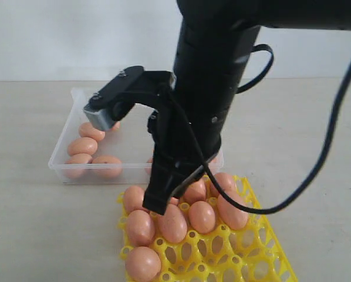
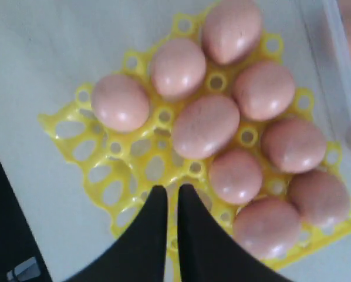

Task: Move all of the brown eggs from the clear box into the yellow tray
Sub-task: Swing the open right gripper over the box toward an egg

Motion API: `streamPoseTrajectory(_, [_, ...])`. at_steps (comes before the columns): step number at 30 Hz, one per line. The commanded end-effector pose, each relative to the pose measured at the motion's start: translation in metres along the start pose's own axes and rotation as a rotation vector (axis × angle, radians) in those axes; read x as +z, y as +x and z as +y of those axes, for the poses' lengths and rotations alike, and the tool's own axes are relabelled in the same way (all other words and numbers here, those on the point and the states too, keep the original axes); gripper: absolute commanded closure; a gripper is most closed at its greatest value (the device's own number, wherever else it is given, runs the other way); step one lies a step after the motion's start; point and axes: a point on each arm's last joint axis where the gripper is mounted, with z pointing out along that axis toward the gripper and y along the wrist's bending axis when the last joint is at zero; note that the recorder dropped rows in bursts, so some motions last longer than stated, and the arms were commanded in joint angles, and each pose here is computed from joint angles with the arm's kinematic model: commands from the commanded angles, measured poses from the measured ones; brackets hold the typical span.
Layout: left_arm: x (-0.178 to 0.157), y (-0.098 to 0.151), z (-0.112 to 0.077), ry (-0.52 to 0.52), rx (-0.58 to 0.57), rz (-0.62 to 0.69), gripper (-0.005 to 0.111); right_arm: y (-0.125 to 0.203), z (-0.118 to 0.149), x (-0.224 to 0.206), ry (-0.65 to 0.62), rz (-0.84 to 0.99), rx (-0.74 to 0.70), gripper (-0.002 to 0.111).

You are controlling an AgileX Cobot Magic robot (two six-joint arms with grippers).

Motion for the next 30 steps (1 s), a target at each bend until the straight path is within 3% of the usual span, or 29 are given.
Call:
streamPoseTrajectory(1, [0.001,0.001,0.0,0.0,0.008,0.001,0.103,-0.016,-0.003,-0.007,-0.016,-0.052,-0.196,0.108])
streamPoseTrajectory(6, [0.001,0.001,0.0,0.0,0.008,0.001,0.103,-0.03,-0.006,-0.009,0.039,-0.211,-0.316,0.108])
streamPoseTrajectory(9, [0.001,0.001,0.0,0.0,0.008,0.001,0.103,-0.033,-0.001,-0.01,0.007,-0.246,-0.407,0.108])
streamPoseTrajectory(11, [0.001,0.001,0.0,0.0,0.008,0.001,0.103,-0.034,0.002,-0.007,-0.04,-0.256,-0.393,0.108])
streamPoseTrajectory(18, [0.001,0.001,0.0,0.0,0.008,0.001,0.103,-0.039,0.007,0.017,-0.288,-0.249,-0.227,0.108])
streamPoseTrajectory(25, [0.001,0.001,0.0,0.0,0.008,0.001,0.103,-0.06,-0.026,0.042,-0.615,-0.433,0.075,0.108])
streamPoseTrajectory(28, [0.001,0.001,0.0,0.0,0.008,0.001,0.103,-0.069,-0.041,0.045,-0.662,-0.566,0.14,0.108])
streamPoseTrajectory(30, [0.001,0.001,0.0,0.0,0.008,0.001,0.103,-0.074,-0.049,0.045,-0.614,-0.639,0.165,0.108])
